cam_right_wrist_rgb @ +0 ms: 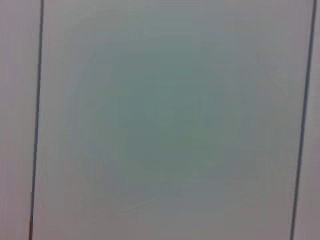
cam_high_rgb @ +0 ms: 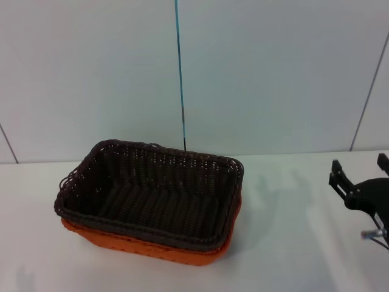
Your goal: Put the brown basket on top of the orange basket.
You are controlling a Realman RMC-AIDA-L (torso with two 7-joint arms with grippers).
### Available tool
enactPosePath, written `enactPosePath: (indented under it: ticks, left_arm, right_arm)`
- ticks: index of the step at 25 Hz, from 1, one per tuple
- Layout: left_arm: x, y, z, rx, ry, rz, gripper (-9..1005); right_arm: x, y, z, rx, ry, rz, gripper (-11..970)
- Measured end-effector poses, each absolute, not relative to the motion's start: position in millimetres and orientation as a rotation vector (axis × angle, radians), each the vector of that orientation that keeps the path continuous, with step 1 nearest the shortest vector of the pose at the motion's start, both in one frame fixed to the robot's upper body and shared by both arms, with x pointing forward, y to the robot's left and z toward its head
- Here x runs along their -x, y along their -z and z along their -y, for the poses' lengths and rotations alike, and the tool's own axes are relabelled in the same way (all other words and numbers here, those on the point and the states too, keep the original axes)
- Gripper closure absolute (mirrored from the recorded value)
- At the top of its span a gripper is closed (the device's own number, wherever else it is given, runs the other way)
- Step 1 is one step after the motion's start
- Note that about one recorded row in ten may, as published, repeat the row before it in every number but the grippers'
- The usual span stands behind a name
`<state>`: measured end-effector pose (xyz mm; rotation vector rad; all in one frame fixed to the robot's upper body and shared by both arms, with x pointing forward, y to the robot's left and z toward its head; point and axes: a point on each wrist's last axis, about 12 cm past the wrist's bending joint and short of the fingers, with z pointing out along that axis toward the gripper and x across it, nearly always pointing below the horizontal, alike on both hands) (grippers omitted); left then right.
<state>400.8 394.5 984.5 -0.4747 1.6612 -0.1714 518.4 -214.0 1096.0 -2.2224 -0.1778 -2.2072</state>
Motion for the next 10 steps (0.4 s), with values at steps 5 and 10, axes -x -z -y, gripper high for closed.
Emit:
enactPosePath:
  ticks: [5, 10]
  left_arm:
    - [-403, -985, -392, 0.470, 0.181, -1.657, 355]
    - [-404, -983, -390, 0.479, 0.192, -1.663, 355]
  right_arm:
    - [-507, -1086, 209, 2.185, 2.307, 0.187, 115]
    - [-503, -1081, 211, 2.196, 2.297, 0.172, 115]
